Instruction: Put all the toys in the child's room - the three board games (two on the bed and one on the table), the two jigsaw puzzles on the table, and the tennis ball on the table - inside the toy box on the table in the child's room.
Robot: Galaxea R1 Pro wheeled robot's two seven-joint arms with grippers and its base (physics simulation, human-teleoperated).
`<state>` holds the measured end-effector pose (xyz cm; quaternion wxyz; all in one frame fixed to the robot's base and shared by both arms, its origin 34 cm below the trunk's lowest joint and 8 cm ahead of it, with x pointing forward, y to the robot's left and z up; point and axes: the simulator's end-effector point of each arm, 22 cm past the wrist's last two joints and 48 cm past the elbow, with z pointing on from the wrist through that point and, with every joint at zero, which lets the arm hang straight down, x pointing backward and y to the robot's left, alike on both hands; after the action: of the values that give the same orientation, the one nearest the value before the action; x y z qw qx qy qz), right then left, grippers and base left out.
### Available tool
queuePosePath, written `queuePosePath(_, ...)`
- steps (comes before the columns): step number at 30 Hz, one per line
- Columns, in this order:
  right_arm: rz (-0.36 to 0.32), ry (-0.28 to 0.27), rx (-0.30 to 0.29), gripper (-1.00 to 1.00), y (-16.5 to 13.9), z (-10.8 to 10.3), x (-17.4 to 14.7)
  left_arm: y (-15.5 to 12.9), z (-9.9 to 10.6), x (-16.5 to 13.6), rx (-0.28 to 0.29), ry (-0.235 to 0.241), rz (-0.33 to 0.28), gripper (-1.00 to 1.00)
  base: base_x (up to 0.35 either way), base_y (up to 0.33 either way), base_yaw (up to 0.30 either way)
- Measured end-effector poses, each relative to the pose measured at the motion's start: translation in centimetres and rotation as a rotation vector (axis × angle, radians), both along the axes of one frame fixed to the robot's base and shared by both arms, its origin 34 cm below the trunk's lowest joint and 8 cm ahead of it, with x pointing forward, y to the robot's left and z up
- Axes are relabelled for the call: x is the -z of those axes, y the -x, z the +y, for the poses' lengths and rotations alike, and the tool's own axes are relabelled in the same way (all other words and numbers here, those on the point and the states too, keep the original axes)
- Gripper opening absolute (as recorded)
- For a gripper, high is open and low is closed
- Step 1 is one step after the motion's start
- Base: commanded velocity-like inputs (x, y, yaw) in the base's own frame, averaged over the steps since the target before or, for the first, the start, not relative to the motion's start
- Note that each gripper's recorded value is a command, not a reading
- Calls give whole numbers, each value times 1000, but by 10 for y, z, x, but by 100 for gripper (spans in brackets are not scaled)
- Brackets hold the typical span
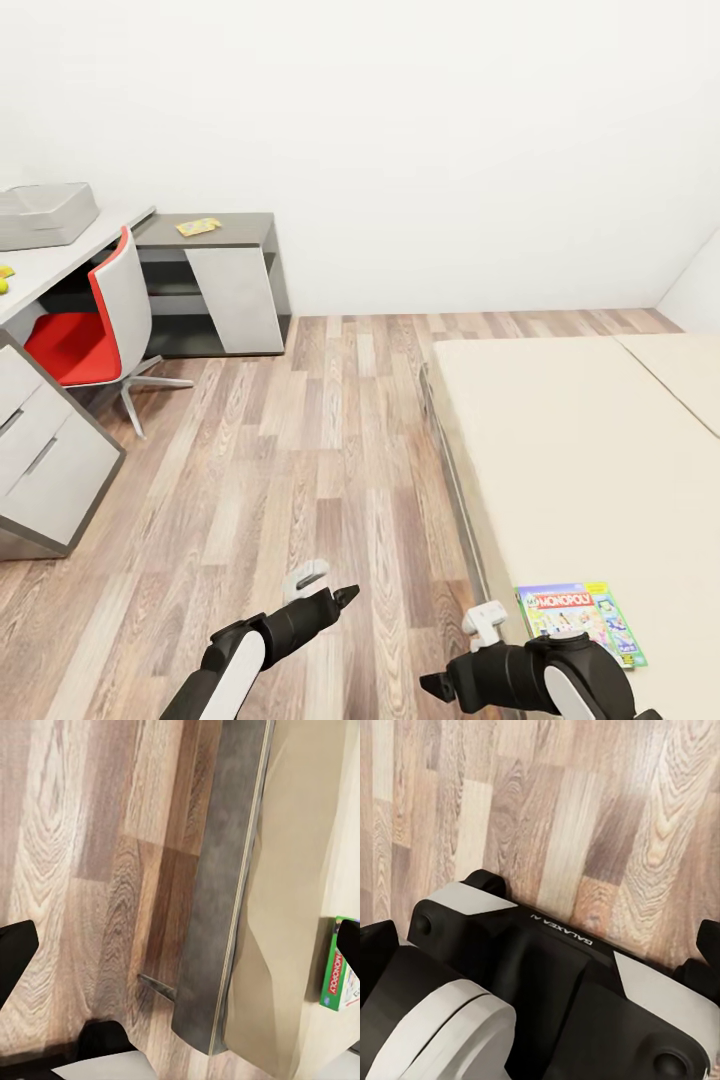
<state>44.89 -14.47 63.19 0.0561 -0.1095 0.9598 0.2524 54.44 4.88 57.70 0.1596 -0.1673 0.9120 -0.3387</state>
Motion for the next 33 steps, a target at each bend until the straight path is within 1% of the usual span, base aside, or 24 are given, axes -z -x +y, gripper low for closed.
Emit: queuePosePath(33, -4, 1, 7, 100, -3, -2, -1, 0, 0, 0, 0, 1, 0, 100, 0, 0, 0)
